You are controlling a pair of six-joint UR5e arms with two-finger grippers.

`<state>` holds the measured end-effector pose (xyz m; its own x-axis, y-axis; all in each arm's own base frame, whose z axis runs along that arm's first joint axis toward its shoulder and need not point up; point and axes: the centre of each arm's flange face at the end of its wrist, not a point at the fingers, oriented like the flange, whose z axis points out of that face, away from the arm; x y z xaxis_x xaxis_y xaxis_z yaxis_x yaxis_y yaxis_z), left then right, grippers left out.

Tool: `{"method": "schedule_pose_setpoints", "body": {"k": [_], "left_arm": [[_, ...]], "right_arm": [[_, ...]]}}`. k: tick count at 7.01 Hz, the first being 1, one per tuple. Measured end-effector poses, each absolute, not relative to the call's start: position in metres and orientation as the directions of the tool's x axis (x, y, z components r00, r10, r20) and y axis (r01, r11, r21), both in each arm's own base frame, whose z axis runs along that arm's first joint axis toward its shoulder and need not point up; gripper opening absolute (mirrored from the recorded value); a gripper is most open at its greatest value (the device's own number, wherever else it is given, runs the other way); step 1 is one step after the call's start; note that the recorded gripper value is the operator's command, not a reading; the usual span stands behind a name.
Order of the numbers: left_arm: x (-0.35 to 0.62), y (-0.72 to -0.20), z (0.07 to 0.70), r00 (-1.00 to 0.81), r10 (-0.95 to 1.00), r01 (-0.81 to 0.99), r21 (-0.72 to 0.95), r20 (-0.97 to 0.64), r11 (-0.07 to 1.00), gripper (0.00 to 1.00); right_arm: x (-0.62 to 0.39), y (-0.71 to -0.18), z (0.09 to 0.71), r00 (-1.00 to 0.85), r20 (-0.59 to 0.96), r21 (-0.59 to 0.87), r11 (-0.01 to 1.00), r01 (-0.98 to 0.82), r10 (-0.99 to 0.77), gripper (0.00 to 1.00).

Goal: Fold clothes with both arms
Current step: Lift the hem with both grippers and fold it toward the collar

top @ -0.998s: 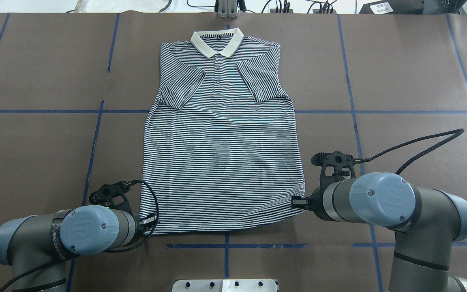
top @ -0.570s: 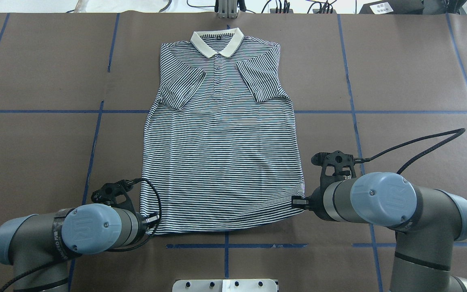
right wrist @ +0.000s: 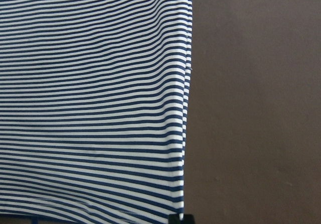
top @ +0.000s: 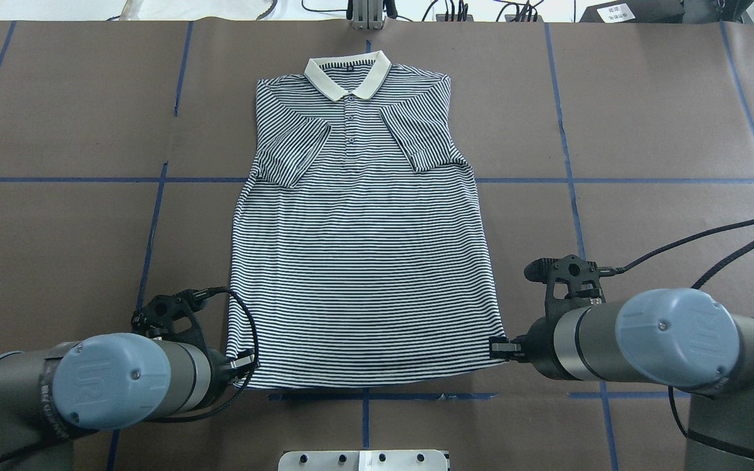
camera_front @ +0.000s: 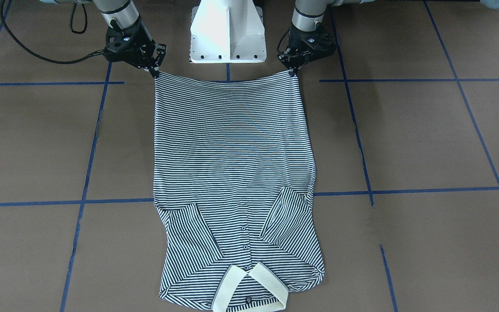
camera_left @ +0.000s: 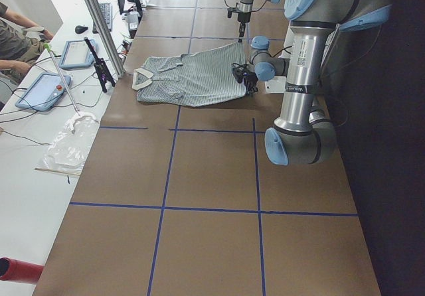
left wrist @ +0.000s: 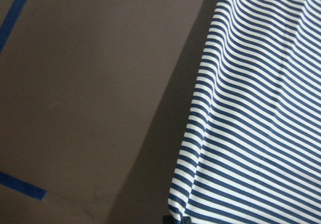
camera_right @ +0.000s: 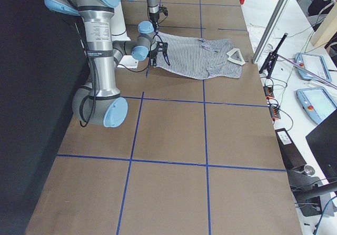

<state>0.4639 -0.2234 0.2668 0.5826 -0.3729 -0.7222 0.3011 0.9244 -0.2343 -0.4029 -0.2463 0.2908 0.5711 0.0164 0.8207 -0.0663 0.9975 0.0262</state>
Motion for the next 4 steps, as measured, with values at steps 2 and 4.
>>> {"method": "schedule_pose_setpoints", "body": {"k": [2, 4], "left_arm": [[0.433, -0.167, 0.218, 0.545, -0.328, 0.192, -0.266, -0.772, 0.945, 0.00], [0.414, -0.139, 0.195, 0.523, -0.299, 0.123, -0.276, -0.798, 0.953, 0.00]], "right_arm": [[-0.360, -0.203, 0.282, 0.550, 0.835, 0.020, 1.000, 0.015, -0.024, 0.00], [-0.339, -0.186, 0.277, 0.542, 0.839, 0.021, 0.999, 0.047, -0.043, 0.00]]}}
